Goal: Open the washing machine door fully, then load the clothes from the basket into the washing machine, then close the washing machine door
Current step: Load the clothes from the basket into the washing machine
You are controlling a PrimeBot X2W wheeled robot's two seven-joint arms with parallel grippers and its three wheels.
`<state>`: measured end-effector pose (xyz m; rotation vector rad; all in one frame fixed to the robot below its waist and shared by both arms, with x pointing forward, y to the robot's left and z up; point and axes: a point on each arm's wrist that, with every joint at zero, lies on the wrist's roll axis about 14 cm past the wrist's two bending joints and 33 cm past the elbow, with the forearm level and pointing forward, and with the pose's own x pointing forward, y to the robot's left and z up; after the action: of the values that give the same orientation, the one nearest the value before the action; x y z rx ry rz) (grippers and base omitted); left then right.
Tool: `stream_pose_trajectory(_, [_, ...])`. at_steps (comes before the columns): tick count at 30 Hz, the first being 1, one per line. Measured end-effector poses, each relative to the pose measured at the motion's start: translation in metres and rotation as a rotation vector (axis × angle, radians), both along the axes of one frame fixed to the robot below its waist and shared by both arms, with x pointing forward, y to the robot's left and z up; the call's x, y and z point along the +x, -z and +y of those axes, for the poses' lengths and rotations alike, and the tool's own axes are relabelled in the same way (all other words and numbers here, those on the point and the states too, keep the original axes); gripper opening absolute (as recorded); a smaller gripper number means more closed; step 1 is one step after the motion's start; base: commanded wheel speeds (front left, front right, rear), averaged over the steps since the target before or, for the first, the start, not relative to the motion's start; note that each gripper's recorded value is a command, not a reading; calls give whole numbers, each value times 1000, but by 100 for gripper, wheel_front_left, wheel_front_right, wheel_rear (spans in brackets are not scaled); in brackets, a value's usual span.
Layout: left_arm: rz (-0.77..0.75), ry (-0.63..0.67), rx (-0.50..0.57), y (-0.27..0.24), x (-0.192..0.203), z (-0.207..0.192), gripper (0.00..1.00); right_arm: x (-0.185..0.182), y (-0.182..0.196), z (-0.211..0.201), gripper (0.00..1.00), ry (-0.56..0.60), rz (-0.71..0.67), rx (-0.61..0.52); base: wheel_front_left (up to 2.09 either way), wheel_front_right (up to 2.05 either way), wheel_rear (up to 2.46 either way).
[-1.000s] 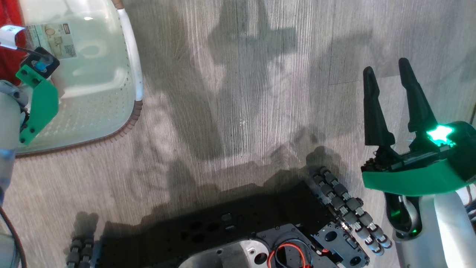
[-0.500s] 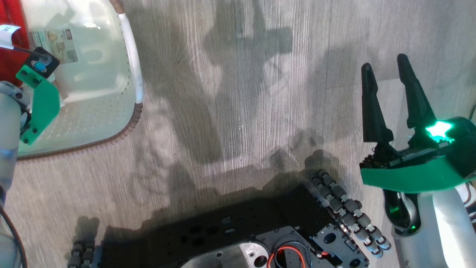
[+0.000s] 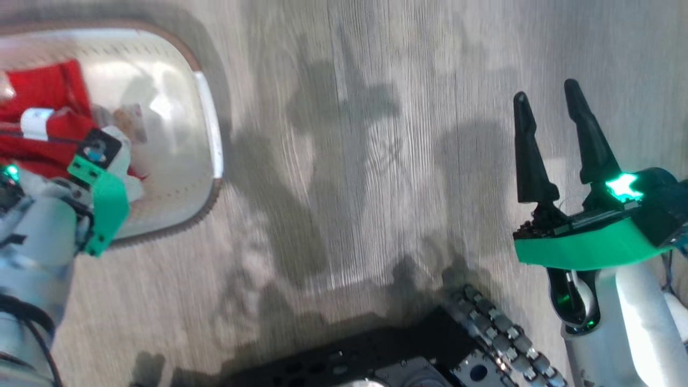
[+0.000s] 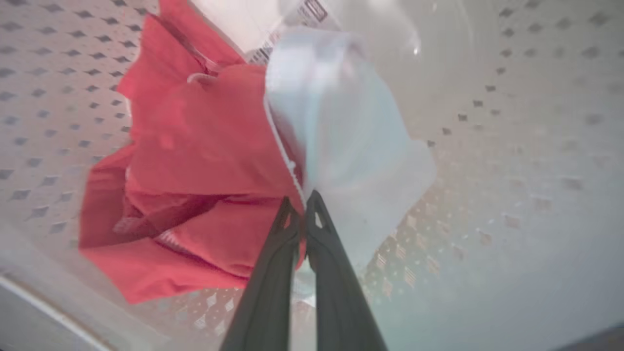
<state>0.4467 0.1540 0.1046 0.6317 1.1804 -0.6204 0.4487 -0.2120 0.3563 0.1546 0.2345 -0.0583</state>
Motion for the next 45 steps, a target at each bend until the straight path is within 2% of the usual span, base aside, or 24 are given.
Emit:
stream_pose_trajectory(11, [-308, -130, -134, -91, 21, -4, 0, -11, -54, 14, 100, -36, -110, 5, 0, 0, 0])
stream_pose_trajectory(22, [-622, -190, -159, -181, 37, 11, 0, -17, -100, 34, 100, -83, -222, 35, 0, 0, 0])
stream_pose_trajectory(34, [-938, -200, -301, -279, 41, -2, 0, -27, -129, 47, 100, -111, -294, 73, 0, 0, 0])
stream_pose_trajectory(38, [-1075, -208, -396, -328, 36, -14, 0, -34, -141, 45, 100, -97, -322, 105, 0, 0, 0])
stream_pose_trajectory(45, [-1250, -216, -515, -395, 20, -25, 0, -44, -157, 40, 100, -87, -362, 98, 0, 0, 0])
